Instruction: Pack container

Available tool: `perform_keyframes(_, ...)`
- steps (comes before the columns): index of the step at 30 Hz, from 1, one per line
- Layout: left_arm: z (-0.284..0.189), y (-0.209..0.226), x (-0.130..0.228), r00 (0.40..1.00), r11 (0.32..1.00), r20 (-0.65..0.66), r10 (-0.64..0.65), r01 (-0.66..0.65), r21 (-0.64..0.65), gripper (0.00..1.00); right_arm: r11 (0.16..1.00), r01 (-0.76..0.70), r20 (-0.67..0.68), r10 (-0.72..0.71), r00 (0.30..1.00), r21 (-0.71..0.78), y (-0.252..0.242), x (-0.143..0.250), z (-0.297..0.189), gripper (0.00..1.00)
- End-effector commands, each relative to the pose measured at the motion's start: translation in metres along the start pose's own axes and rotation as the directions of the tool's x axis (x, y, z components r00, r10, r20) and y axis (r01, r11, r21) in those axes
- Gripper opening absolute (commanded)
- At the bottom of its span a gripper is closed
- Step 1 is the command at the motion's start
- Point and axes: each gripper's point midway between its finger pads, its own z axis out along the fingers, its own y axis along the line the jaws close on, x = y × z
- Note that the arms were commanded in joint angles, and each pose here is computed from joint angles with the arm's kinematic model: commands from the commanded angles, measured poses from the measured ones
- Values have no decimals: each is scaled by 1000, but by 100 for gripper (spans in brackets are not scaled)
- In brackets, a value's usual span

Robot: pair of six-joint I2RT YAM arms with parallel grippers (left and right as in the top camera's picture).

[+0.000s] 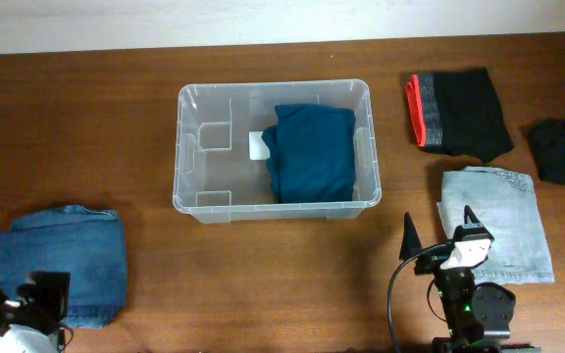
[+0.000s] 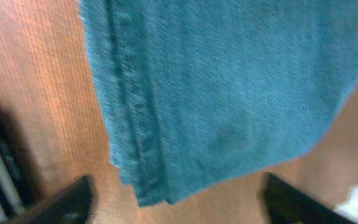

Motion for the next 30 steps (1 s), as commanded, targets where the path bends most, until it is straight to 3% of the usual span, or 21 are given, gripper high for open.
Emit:
perform_keyframes(1,4,12,-3,1000,998,5,1,0,-64,52,1000,2,0,-2,1000,0,-1,1,0,99)
perform_keyframes(5,11,15,-1,999,996,-28,-46,43,-83,7,1000,2,0,-2,1000,0,-1,1,0,99)
perform_keyframes(6,13,16,-1,998,995,-37,-57,53,-88,2,1000,2,0,-2,1000,0,-1,1,0,99)
perform_keyframes(20,59,20,-3,966,972,-156,-207,184,-146,1,1000,2,0,-2,1000,0,-1,1,0,99)
perform_keyframes(30,97,-3,-16,952,975,-213,-221,220,-28,1,1000,2,0,-2,1000,1,-1,1,0,99)
